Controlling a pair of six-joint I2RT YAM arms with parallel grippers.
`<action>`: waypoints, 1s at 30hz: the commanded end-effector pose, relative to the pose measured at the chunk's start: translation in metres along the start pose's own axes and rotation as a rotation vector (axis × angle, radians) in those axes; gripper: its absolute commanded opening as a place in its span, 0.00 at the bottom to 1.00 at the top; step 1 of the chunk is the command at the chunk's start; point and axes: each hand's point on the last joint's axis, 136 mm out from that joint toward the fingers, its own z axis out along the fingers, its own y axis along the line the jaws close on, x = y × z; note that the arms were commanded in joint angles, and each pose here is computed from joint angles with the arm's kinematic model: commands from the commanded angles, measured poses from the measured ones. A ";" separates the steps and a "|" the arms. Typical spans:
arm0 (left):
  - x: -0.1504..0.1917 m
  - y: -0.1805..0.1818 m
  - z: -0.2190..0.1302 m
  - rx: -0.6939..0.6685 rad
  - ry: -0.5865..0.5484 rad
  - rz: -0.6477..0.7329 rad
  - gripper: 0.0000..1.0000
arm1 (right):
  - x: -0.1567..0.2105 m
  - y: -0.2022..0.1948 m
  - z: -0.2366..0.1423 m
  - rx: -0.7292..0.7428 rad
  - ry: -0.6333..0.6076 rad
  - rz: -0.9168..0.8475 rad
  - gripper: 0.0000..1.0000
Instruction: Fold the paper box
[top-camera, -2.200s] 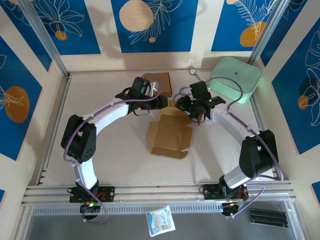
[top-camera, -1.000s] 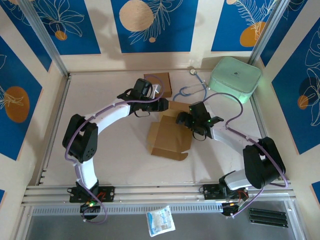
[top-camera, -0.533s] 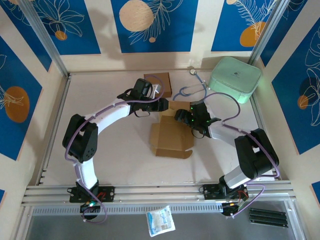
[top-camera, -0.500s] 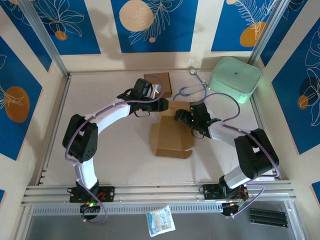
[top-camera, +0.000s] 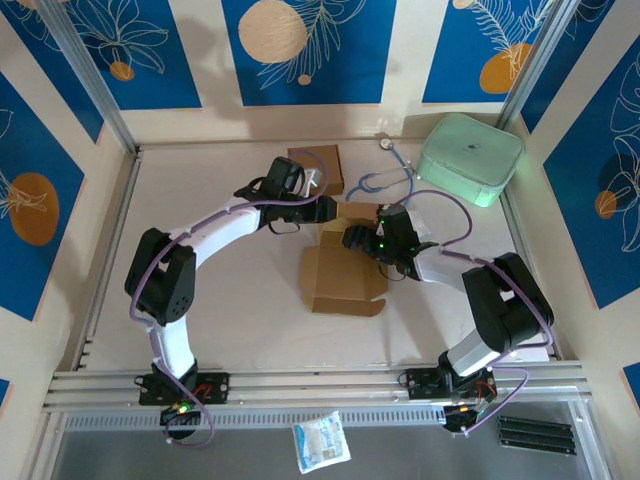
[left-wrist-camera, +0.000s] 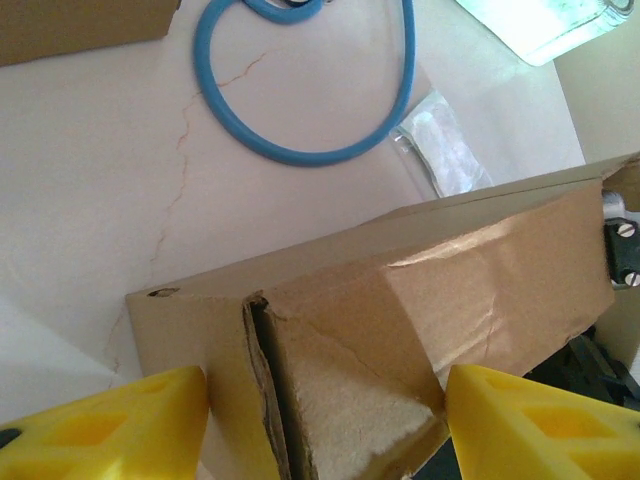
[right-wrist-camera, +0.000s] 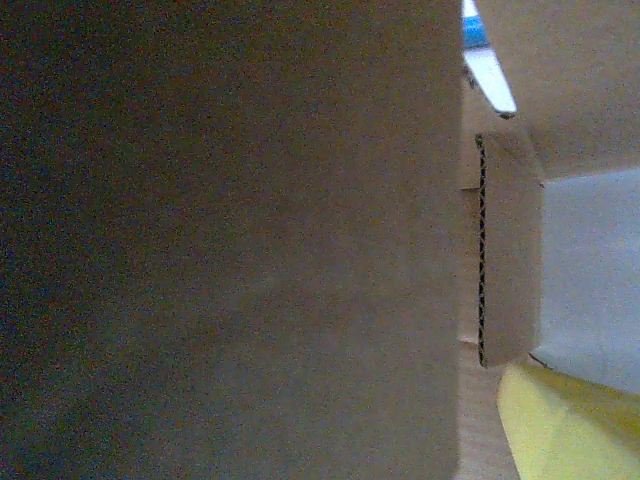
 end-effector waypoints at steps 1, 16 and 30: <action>0.011 0.001 0.004 0.000 0.030 0.001 0.64 | 0.000 0.020 0.005 -0.062 0.018 -0.060 0.90; -0.008 -0.008 -0.023 -0.034 -0.041 0.052 0.71 | 0.027 0.027 -0.062 0.014 -0.038 -0.184 0.97; -0.006 -0.040 -0.081 -0.093 -0.163 0.149 0.68 | 0.005 -0.029 -0.171 0.152 -0.270 -0.145 1.00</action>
